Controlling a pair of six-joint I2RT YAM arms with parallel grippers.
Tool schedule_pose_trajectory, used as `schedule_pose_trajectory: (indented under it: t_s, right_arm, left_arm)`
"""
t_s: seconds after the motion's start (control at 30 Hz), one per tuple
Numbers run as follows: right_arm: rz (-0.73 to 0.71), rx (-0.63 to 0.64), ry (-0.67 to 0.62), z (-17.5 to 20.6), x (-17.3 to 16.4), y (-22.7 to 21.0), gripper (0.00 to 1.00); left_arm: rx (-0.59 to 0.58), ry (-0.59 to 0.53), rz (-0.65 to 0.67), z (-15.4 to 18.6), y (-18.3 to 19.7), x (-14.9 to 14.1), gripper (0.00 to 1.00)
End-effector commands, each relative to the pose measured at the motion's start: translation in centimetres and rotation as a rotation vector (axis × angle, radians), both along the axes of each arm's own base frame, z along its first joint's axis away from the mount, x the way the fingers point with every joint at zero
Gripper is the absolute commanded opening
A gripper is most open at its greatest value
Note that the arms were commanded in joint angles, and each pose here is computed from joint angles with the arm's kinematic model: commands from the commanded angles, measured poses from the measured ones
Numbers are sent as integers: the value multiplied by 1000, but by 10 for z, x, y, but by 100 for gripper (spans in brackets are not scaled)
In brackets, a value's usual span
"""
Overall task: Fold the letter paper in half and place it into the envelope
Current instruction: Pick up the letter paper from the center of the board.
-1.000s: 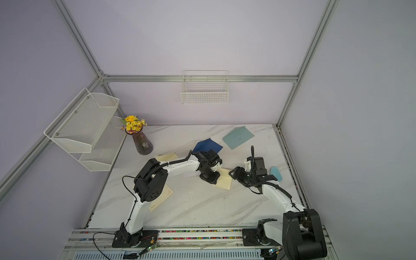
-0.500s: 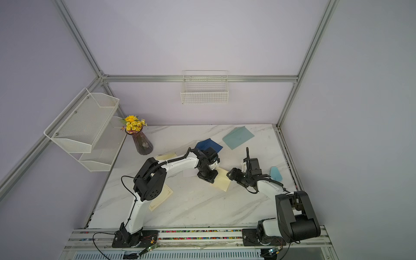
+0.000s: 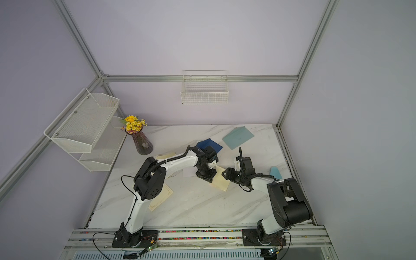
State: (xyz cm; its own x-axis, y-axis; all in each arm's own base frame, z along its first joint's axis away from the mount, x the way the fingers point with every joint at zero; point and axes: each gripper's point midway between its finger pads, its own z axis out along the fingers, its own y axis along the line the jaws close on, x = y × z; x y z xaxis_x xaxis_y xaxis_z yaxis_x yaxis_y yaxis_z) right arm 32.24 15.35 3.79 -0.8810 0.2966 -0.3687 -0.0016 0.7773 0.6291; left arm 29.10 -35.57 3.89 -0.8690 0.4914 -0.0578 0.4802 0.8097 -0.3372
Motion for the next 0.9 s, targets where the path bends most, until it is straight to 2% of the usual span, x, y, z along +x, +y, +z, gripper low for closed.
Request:
schedule_pose_trajectory:
  t_s: [0.0, 0.13, 0.17, 0.23, 0.27, 0.3, 0.33, 0.5, 0.77, 0.87]
  right_arm:
    - [15, -7, -1, 0, 3, 3, 44]
    - [8, -14, -15, 12, 3, 1, 27]
    - [4, -17, -18, 16, 4, 0, 22]
    - [-8, -7, -26, 30, 5, 0, 3]
    - [-18, -3, -27, 35, 5, 0, 0]
    - [-35, 8, -23, 42, 6, -1, 0]
    - [-41, 25, -21, 49, 5, 0, 0]
    - [-71, 110, -9, 76, 3, 6, 0]
    - [-81, 195, -9, 98, 4, 14, 0]
    - [-85, 235, -21, 109, 8, 18, 0]
  left_arm:
    - [2, -19, -18, 13, 5, 7, 7]
    - [4, -86, 9, 41, 16, 20, 15]
    - [5, -106, 17, 49, 19, 23, 22]
    - [5, -154, 49, 66, 27, 30, 51]
    - [5, -170, 66, 72, 31, 33, 63]
    - [-7, -185, 84, 79, 32, 35, 84]
    - [-22, -197, 101, 85, 33, 37, 100]
    - [-112, -190, 186, 99, 27, 43, 100]
    - [-369, -95, 307, 110, 1, 44, 100]
    - [-404, -75, 329, 108, -1, 42, 100]
